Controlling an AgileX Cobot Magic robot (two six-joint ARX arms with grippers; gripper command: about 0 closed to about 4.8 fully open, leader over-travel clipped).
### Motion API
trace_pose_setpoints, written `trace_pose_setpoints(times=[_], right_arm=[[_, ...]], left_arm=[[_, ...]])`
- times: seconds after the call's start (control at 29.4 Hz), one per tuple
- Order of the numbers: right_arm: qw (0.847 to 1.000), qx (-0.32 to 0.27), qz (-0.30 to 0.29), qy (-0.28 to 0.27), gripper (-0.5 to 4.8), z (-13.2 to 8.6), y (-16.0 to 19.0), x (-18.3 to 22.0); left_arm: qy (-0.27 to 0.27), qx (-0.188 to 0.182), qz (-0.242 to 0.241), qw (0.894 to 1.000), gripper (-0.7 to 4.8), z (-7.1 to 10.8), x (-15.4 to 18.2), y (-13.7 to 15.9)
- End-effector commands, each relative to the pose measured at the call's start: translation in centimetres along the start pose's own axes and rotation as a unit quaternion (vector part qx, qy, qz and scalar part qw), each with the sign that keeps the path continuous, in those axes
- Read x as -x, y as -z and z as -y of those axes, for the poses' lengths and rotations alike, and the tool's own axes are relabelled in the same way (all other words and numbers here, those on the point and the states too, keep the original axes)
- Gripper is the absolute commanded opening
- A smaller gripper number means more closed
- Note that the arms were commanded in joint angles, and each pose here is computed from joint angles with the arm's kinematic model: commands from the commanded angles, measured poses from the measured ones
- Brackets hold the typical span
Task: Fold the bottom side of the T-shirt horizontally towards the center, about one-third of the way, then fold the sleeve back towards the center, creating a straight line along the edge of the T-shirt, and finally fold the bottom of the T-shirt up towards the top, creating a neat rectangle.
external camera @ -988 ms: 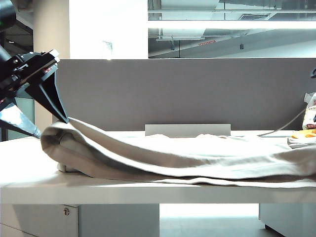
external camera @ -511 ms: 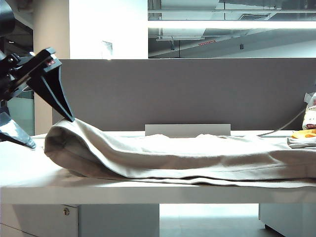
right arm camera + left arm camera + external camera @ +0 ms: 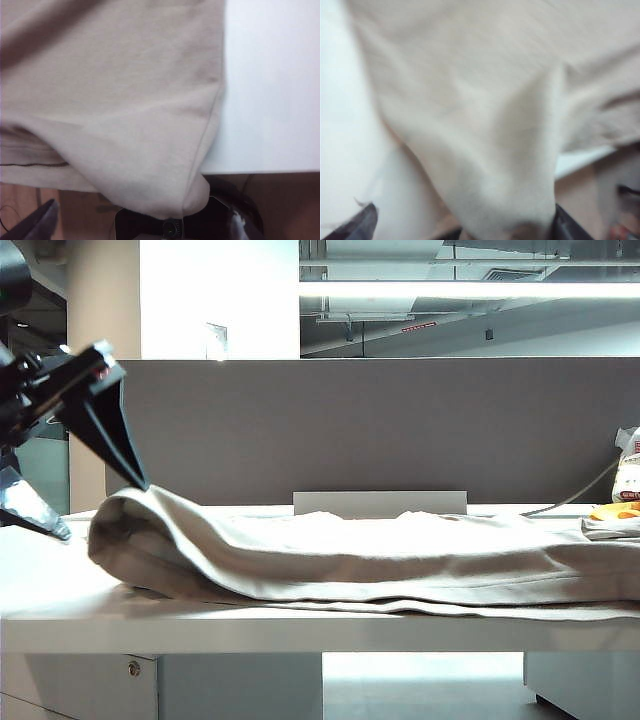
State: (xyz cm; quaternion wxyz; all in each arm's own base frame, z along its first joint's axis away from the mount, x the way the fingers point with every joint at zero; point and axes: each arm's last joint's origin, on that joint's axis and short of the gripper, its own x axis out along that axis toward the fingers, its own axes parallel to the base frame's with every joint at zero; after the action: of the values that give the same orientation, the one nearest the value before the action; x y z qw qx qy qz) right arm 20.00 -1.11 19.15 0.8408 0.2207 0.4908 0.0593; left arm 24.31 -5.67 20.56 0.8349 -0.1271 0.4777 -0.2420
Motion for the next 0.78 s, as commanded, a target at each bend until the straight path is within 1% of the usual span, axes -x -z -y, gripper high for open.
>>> trace_pose_setpoints(times=[0.03, 0.17, 0.27, 0.31, 0.41, 0.48, 0.58, 0.65, 0.72, 0.78], right_arm=[[1.0, 0.006, 0.008, -0.002, 4.32, -0.1, -0.2, 0.1], [1.0, 0.006, 0.008, -0.003, 4.33, -0.1, -0.2, 0.1], [1.0, 0.006, 0.007, -0.006, 4.32, -0.1, -0.2, 0.1], [1.0, 0.006, 0.007, -0.006, 4.32, -0.1, -0.2, 0.1], [1.0, 0.006, 0.007, -0.008, 4.32, -0.1, -0.2, 0.1], [1.0, 0.006, 0.005, -0.014, 4.32, -0.2, -0.2, 0.1], [1.0, 0.006, 0.005, -0.017, 4.32, -0.2, -0.2, 0.1], [1.0, 0.006, 0.003, -0.025, 4.32, -0.2, -0.2, 0.1], [1.0, 0.006, 0.002, -0.024, 4.32, -0.2, -0.1, 0.1], [1.0, 0.005, 0.001, -0.023, 4.32, -0.2, -0.1, 0.1]], left_arm=[[-0.017, -0.011, 0.02, 1.0, 4.79, -0.2, -0.3, -0.5], [-0.006, -0.018, 0.045, 0.999, 4.79, -0.4, -0.9, -1.2], [0.063, 0.006, 0.067, 0.996, 4.79, 0.0, -1.0, -1.9], [0.095, 0.02, 0.074, 0.993, 4.79, 0.3, -0.9, -2.2], [0.167, 0.044, 0.083, 0.981, 4.79, 0.8, -0.6, -2.9], [0.197, 0.054, 0.083, 0.975, 4.79, 1.1, -0.5, -3.1], [0.202, 0.061, 0.079, 0.974, 4.79, 1.1, -0.5, -3.1], [0.188, 0.078, 0.059, 0.977, 4.79, 0.9, -0.6, -2.6], [0.158, 0.083, 0.027, 0.984, 4.79, 0.5, -0.9, -1.7], [0.115, 0.075, -0.006, 0.99, 4.79, 0.1, -1.0, -0.7]])
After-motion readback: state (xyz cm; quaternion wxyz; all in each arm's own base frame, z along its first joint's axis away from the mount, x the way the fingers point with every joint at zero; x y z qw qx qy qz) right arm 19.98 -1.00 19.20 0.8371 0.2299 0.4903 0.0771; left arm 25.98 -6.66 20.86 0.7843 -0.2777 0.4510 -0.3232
